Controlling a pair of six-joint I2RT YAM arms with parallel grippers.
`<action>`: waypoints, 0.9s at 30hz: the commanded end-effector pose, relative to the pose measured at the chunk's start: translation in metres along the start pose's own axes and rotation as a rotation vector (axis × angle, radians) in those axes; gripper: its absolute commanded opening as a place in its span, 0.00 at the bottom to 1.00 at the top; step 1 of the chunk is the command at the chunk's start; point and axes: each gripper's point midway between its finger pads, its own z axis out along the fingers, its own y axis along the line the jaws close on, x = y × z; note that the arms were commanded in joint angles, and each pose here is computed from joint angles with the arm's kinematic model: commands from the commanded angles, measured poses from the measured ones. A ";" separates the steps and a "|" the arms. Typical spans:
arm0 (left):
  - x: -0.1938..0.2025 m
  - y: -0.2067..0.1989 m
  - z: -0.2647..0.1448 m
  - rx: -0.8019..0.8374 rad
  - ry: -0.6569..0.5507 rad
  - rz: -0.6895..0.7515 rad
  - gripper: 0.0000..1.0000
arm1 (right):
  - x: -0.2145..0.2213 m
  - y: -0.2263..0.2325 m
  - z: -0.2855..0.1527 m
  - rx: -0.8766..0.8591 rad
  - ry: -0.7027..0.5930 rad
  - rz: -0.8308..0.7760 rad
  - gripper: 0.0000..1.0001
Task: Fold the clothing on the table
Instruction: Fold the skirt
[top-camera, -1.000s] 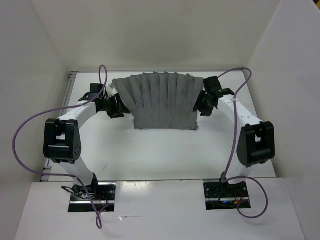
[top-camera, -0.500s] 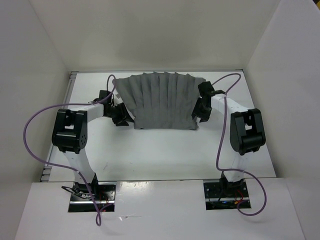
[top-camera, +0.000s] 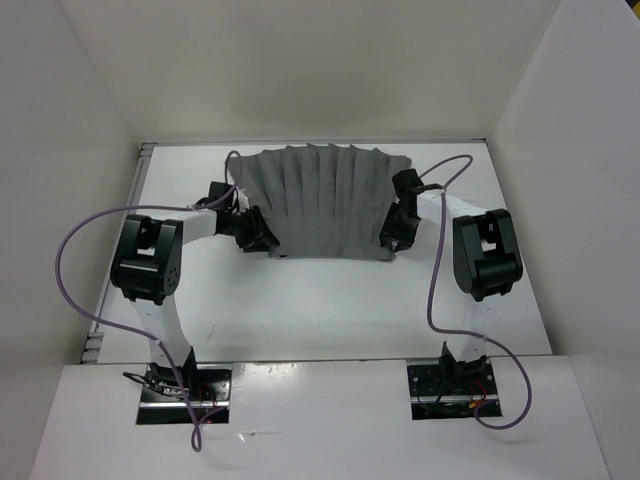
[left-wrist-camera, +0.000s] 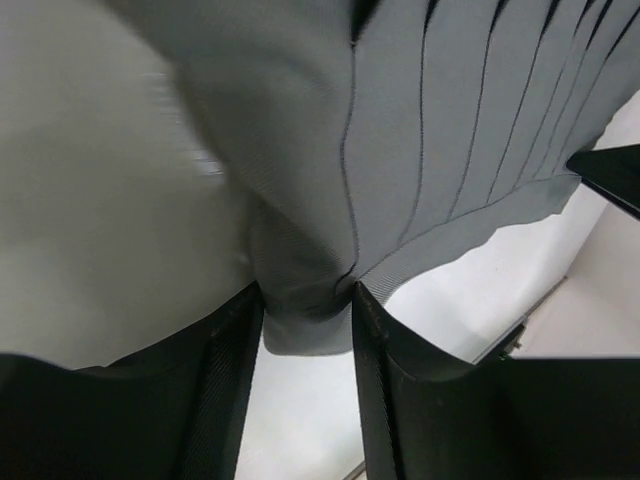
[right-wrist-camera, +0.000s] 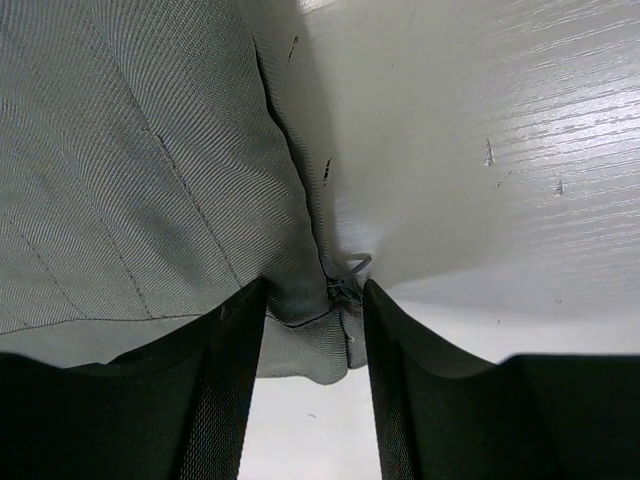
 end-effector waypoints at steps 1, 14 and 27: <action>0.020 0.015 0.019 -0.054 0.059 -0.025 0.48 | -0.001 0.000 0.006 -0.015 -0.005 -0.008 0.49; 0.033 0.004 0.041 -0.067 0.114 0.013 0.00 | 0.007 -0.004 0.010 -0.022 0.022 0.023 0.00; -0.022 -0.029 -0.007 0.022 0.021 0.055 0.00 | -0.039 0.000 -0.052 -0.105 -0.088 0.060 0.00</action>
